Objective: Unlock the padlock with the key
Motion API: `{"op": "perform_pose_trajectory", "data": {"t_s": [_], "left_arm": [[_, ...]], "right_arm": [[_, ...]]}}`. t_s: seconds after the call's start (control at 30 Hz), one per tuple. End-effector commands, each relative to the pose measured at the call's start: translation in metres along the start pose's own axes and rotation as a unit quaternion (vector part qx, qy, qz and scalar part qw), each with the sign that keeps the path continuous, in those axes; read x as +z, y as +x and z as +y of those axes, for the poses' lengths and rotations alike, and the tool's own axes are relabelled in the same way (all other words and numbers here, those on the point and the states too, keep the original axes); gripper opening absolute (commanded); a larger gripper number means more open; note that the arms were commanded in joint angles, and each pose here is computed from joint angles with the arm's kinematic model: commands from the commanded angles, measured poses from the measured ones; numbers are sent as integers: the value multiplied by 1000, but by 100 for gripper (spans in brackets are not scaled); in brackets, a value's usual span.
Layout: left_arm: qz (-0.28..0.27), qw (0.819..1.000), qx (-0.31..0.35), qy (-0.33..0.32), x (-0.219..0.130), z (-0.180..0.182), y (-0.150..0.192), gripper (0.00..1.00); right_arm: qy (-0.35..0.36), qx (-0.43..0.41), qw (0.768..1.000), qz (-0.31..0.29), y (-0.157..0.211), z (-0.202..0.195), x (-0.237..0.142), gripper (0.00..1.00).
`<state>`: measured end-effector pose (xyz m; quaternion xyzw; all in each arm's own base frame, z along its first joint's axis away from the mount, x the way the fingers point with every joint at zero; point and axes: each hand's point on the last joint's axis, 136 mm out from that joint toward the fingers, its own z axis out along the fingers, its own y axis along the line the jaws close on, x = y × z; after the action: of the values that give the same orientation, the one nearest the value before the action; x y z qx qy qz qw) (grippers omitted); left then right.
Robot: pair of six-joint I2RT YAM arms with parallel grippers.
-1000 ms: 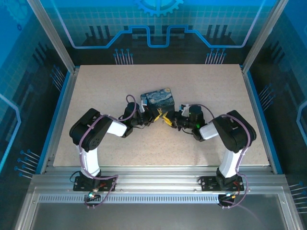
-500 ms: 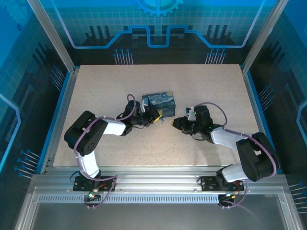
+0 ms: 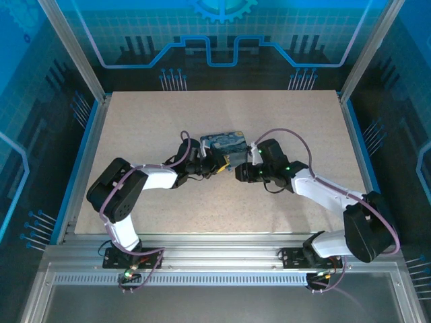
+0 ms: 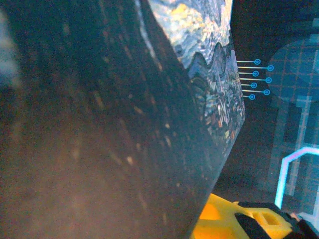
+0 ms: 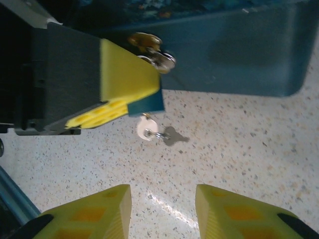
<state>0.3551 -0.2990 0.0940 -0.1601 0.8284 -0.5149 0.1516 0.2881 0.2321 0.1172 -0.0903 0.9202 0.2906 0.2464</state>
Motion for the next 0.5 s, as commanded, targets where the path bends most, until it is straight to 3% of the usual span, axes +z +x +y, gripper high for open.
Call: {"op": "perform_pose_trajectory", "data": {"t_s": [0.0,0.47], "left_arm": [[-5,999,29,27,-2,-26,-4,0],[0,999,29,33,-1,-27,-3,0]], "right_arm": [[33,-37,999,20,2,-7,8,42],[49,-97,993,34,-10,9,36,43]]}}
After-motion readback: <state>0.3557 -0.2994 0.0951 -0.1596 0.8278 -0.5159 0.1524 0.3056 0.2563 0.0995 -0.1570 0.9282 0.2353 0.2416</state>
